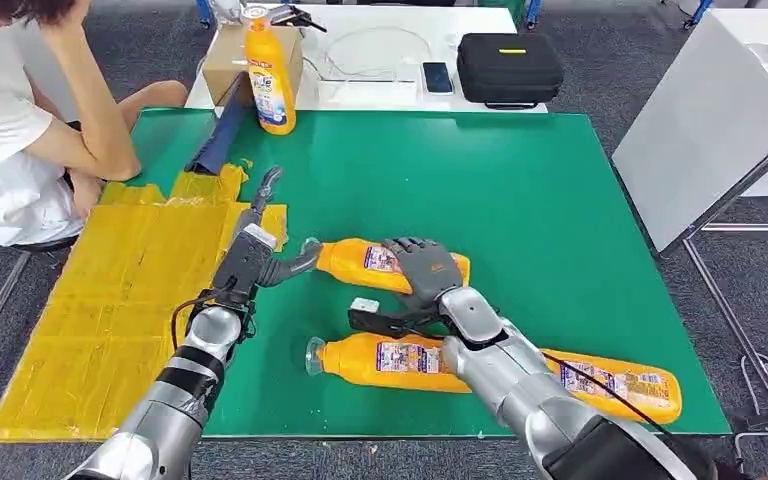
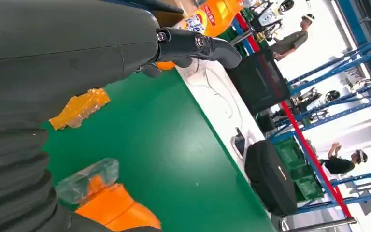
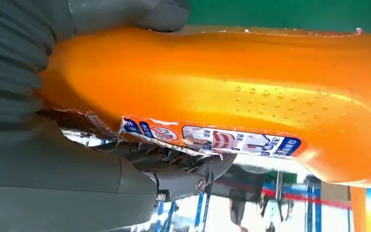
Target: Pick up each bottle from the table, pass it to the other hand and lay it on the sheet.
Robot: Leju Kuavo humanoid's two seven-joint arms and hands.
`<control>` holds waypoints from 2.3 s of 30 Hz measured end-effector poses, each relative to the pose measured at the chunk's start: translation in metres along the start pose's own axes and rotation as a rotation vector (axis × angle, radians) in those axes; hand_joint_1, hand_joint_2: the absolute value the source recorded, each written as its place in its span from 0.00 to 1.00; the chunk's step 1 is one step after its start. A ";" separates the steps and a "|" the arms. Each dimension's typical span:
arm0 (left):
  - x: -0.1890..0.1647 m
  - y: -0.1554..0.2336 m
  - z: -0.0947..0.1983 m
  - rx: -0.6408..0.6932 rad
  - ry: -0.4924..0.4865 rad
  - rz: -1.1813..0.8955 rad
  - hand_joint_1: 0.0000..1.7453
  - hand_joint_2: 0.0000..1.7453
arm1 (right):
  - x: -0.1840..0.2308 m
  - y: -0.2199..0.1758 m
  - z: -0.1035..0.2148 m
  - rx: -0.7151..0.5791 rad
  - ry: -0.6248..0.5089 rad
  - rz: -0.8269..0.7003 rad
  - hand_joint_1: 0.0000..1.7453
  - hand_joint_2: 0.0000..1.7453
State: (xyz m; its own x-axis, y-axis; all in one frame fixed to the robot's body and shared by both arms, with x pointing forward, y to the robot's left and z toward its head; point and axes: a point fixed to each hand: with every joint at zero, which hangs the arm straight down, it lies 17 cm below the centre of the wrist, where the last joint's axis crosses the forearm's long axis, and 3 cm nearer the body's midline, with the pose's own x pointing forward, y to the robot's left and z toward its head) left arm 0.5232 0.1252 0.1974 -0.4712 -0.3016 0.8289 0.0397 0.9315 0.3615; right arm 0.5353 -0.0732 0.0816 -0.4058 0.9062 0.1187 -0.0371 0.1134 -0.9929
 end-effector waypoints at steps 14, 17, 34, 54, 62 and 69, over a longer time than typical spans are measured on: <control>-0.004 -0.002 0.005 -0.041 0.031 0.022 0.00 1.00 | -0.004 -0.099 0.024 -0.463 0.015 -0.150 1.00 1.00; -0.002 -0.001 0.004 -0.043 0.030 0.012 0.00 1.00 | -0.002 -0.114 0.036 -0.534 0.011 -0.189 1.00 1.00; 0.020 -0.037 0.009 -0.244 0.055 0.414 0.00 1.00 | -0.007 -0.138 0.066 -0.660 0.034 -0.553 1.00 1.00; 0.058 -0.053 0.002 -0.289 0.000 0.483 0.00 1.00 | 0.068 -0.099 0.052 -0.496 -0.080 -0.631 1.00 1.00; 0.058 -0.054 0.002 -0.292 0.000 0.484 0.00 1.00 | 0.083 -0.089 0.047 -0.455 -0.097 -0.629 1.00 1.00; 0.061 -0.056 0.003 -0.303 -0.006 0.516 0.00 1.00 | 0.097 -0.084 0.041 -0.421 -0.128 -0.631 1.00 1.00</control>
State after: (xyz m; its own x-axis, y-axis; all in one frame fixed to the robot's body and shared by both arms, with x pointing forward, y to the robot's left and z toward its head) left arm 0.4892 0.0556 0.2267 -0.3289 0.1762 0.9278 0.5140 0.8576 0.0193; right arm 0.4612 -0.0118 0.1761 -0.5269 0.5673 0.6329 0.0440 0.7619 -0.6462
